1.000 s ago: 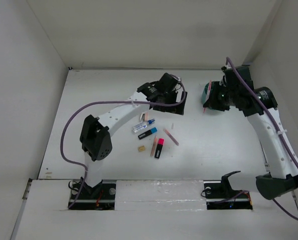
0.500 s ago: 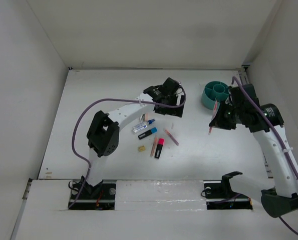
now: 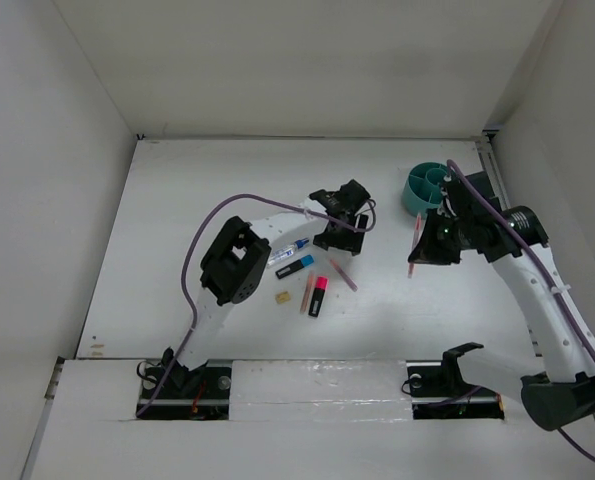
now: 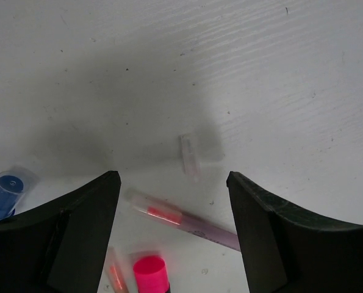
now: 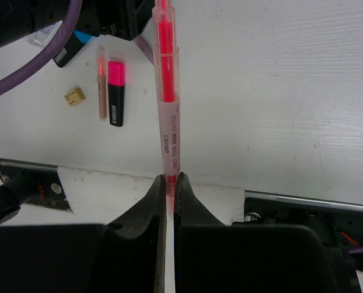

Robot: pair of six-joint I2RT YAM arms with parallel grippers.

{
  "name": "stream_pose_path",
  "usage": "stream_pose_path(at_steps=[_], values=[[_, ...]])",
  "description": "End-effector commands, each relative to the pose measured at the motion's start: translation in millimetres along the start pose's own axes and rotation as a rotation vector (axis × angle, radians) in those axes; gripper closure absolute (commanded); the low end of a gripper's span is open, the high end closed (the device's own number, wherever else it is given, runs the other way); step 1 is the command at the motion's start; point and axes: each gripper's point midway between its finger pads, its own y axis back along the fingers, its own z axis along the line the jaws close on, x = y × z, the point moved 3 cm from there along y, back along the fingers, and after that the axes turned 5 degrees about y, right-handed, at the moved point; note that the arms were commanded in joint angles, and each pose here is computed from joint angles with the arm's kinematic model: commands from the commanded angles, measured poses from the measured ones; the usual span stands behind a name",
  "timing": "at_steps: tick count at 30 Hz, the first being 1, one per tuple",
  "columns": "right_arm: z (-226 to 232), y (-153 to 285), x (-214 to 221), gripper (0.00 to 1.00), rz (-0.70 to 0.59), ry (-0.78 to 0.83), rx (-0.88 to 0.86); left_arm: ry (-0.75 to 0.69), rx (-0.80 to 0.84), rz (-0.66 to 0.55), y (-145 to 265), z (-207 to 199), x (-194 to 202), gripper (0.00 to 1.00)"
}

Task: Sort the stationery into containers
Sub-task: Grab a piece of stationery with the left arm

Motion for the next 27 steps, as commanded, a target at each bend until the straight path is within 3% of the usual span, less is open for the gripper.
stream_pose_path(at_steps=[1,8,27], values=[[12.6,-1.6,-15.0,1.00,-0.047,0.034,-0.044,0.029,-0.003,-0.056,14.2,-7.2,-15.3,0.33],[18.0,-8.6,-19.4,1.00,-0.028,0.065,-0.046,0.043,-0.070,-0.040,0.1,-0.9,-15.1,0.45],[25.1,-20.9,-26.5,1.00,-0.021,0.093,-0.070,0.063,-0.199,0.009,-14.1,15.9,2.7,0.53]])
